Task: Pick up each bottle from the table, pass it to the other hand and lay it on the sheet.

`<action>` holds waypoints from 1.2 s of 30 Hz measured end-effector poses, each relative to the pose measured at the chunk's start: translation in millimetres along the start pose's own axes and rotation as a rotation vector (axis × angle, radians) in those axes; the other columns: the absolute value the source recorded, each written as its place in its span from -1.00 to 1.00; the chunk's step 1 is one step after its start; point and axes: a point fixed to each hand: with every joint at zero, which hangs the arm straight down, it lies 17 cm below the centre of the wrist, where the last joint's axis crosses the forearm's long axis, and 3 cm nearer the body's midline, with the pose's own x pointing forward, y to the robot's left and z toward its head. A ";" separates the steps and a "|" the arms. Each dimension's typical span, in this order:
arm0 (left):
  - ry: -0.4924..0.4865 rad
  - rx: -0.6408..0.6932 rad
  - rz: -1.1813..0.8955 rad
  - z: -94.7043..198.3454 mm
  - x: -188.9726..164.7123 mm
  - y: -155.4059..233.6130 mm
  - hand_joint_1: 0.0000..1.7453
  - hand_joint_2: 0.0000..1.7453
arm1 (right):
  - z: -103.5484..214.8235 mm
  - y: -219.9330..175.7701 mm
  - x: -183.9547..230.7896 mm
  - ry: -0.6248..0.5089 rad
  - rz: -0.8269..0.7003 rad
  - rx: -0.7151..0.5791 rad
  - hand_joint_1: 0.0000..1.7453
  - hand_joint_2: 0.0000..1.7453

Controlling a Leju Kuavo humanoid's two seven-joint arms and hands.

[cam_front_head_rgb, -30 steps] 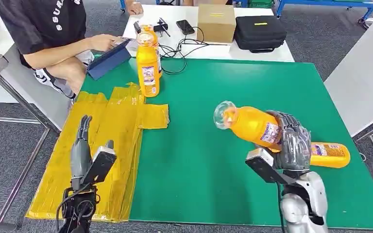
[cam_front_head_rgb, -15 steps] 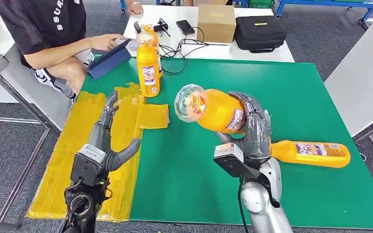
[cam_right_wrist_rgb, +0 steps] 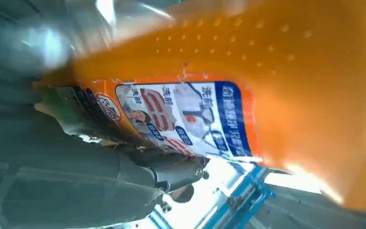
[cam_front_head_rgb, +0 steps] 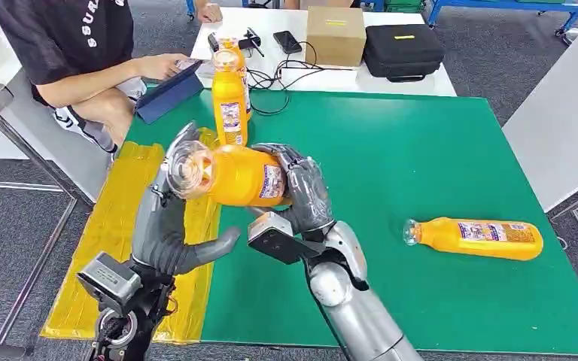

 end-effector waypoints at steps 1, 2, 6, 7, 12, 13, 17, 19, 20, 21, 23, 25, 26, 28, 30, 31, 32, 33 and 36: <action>-0.002 0.002 0.001 0.1 0.1 0.7 -1.00 1.00 | -0.7 3.3 0.5 -0.001 0.000 0.012 1.00 1.00; -0.003 0.003 0.000 0.1 0.2 1.6 -1.00 1.00 | -1.6 7.3 1.5 -0.004 -0.001 0.026 1.00 1.00; -0.015 0.004 0.013 -1.8 3.3 2.2 -1.00 1.00 | -2.2 24.8 5.4 -0.012 0.009 0.082 1.00 1.00; -0.016 0.003 0.012 -2.3 3.5 2.8 -1.00 1.00 | -2.2 28.1 6.2 -0.014 0.011 0.092 1.00 1.00; -0.017 0.001 0.007 -2.4 3.3 4.2 -1.00 1.00 | -1.9 34.4 5.7 -0.015 0.018 0.112 1.00 1.00; -0.018 0.001 0.007 -2.4 3.3 4.3 -1.00 1.00 | -1.8 35.5 5.8 -0.016 0.019 0.115 1.00 1.00; -0.019 -0.002 0.008 -2.5 3.6 4.0 -1.00 1.00 | -0.7 39.7 5.5 -0.018 0.027 0.129 1.00 1.00; -0.026 -0.003 0.014 -4.1 5.7 3.6 -1.00 1.00 | 0.4 45.4 8.2 -0.030 0.038 0.146 1.00 1.00; -0.029 -0.002 0.017 -5.5 6.9 4.2 -1.00 1.00 | 1.0 49.6 10.5 -0.038 0.047 0.157 1.00 1.00; -0.034 -0.001 0.019 -7.3 8.3 5.3 -1.00 1.00 | 1.4 54.5 13.5 -0.046 0.055 0.168 1.00 1.00; -0.042 0.001 0.020 -11.4 11.1 7.2 -1.00 1.00 | 1.3 63.6 21.1 -0.069 0.065 0.185 1.00 1.00; -0.044 0.004 0.017 -13.9 11.7 9.9 -1.00 1.00 | 0.9 71.9 27.4 -0.084 0.074 0.193 1.00 1.00; -0.041 0.006 0.018 -13.7 10.7 10.8 -1.00 1.00 | -0.2 73.4 28.7 -0.086 0.078 0.191 1.00 1.00; -0.038 0.010 0.020 -13.6 9.6 12.1 -1.00 1.00 | -0.1 76.2 29.2 -0.086 0.079 0.194 1.00 1.00; -0.038 0.010 0.020 -13.6 9.6 12.1 -1.00 1.00 | -0.1 76.2 29.2 -0.086 0.079 0.194 1.00 1.00; -0.038 0.010 0.020 -13.6 9.6 12.1 -1.00 1.00 | -0.2 76.2 29.3 -0.086 0.079 0.194 1.00 1.00; -0.038 0.011 0.020 -13.6 9.5 12.3 -1.00 1.00 | -0.2 76.6 29.3 -0.086 0.078 0.194 1.00 1.00; -0.034 0.015 0.021 -13.2 8.0 13.5 -1.00 1.00 | -0.1 78.8 29.1 -0.084 0.077 0.198 1.00 1.00; -0.013 0.036 0.023 -10.1 -1.1 20.8 -1.00 1.00 | -0.3 87.0 26.7 -0.086 0.104 0.218 1.00 1.00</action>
